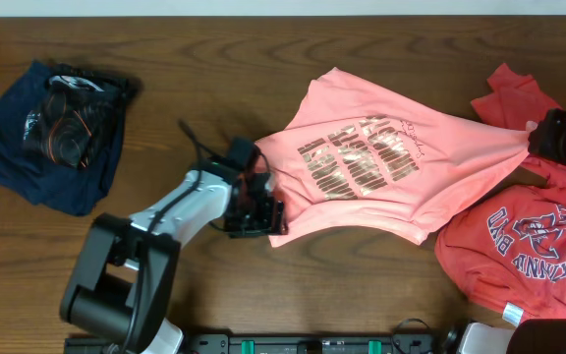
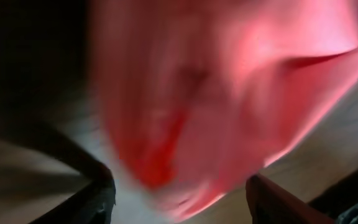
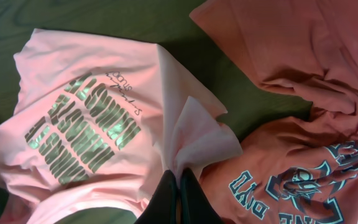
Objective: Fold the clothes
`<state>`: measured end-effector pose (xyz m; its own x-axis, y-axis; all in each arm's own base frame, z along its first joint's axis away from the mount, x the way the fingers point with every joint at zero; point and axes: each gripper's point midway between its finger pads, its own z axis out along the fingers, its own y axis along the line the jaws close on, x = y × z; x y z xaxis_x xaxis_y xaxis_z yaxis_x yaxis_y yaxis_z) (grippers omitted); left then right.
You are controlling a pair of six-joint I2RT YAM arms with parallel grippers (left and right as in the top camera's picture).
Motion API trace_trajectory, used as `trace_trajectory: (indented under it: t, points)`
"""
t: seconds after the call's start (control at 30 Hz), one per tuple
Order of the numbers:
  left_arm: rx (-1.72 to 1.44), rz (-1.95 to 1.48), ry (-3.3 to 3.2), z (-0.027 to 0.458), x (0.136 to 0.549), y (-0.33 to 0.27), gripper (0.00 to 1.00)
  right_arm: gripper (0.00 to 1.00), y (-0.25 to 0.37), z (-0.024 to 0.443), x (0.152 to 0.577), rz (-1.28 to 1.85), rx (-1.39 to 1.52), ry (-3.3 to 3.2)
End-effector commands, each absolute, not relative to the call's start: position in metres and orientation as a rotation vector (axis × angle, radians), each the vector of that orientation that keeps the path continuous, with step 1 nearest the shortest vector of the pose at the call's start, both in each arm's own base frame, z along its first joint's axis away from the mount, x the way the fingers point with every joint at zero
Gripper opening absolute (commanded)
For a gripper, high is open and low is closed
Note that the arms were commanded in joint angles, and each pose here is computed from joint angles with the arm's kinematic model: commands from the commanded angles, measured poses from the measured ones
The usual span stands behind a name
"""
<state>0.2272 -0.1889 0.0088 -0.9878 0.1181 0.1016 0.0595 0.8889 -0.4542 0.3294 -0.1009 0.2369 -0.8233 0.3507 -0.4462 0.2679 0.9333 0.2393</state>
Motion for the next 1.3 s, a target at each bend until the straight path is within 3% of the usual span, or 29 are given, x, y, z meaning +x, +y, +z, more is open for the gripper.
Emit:
trace_trajectory:
  t: [0.0, 0.03, 0.07, 0.1, 0.3, 0.6, 0.83, 1.03, 1.27]
  points:
    - [-0.120, 0.661, -2.897, -0.007, 0.219, -0.198, 0.61, 0.01, -0.099, 0.235, 0.331, 0.225, 0.424, 2.600]
    - [-0.119, 0.665, -2.901, -0.009, 0.220, -0.201, 0.43, 0.01, -0.099, 0.235, 0.331, 0.225, 0.425, 2.599]
    - [-0.124, 0.671, -2.905, -0.009, 0.221, -0.203, 0.19, 0.01, -0.099, 0.235, 0.331, 0.225, 0.424, 2.600]
    - [-0.126, 0.677, -2.910, -0.007, 0.223, -0.203, 0.06, 0.01, -0.099, 0.235, 0.331, 0.224, 0.424, 2.600]
    - [-0.102, 0.683, -2.880, 0.050, 0.238, -0.178, 0.06, 0.01, -0.100, 0.235, 0.331, 0.220, 0.426, 2.600]
    - [0.074, 0.897, -3.213, 0.259, 0.311, -0.096, 0.06, 0.01, -0.084, 0.242, 0.333, 0.339, 0.397, 2.571]
    - [0.119, 1.220, -3.497, 0.394, 0.311, -0.065, 0.06, 0.01, -0.075, 0.284, 0.323, 0.321, 0.346, 2.473]
    - [0.095, 1.253, -3.673, 0.439, 0.297, -0.053, 0.06, 0.01, -0.069, 0.340, 0.310, 0.250, 0.281, 2.327]
    - [0.124, 1.207, -3.679, 0.428, 0.323, -0.044, 0.06, 0.01, -0.071, 0.360, 0.324, 0.233, 0.241, 2.247]
